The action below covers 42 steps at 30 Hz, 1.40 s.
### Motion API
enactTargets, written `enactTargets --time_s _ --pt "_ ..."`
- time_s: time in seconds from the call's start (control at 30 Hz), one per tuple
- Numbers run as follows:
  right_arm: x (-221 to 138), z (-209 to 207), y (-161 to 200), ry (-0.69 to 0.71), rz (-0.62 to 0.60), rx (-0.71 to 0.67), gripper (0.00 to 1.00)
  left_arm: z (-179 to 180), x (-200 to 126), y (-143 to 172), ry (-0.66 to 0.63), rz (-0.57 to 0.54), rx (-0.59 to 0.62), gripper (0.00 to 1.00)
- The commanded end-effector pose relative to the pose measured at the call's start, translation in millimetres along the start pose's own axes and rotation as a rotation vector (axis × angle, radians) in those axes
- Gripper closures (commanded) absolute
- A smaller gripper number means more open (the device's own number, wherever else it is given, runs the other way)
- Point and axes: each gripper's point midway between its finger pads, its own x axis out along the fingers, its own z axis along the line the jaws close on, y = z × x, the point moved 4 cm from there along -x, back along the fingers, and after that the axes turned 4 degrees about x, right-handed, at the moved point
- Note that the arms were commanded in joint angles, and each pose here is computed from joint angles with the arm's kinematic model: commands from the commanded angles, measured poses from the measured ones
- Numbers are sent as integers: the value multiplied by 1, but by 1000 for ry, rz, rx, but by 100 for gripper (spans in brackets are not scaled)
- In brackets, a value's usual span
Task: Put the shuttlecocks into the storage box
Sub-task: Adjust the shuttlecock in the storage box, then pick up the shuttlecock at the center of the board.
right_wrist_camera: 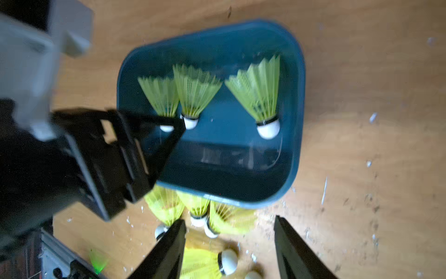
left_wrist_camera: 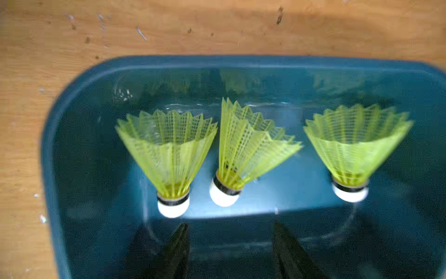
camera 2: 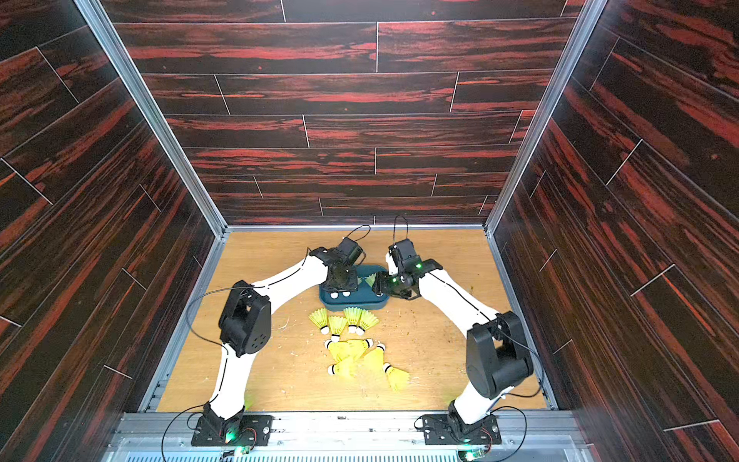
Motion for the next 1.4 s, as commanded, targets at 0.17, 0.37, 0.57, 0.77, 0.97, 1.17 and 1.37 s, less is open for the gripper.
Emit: enactTargets --time_s 0.17,0.37,0.57,0.77,0.97,1.17,1.37 --pt "-16 19 25 24 -10 -48 40 2 -44 2 61 -46 -42 40" --pt "-20 44 50 34 -23 -159 40 11 -68 14 84 -56 -77 40" --pt "-21 73 78 18 -29 -284 41 37 -95 37 94 -75 -139 39" --pt "-13 83 107 24 3 -332 42 66 -117 70 101 -84 -196 38" --pt "-5 92 131 41 20 -409 43 94 -124 112 94 -69 -248 38" --pt "10 107 147 52 46 -475 45 123 -131 150 79 -74 -307 38" --pt "33 126 149 71 58 -518 46 141 -140 174 155 -161 -367 34"
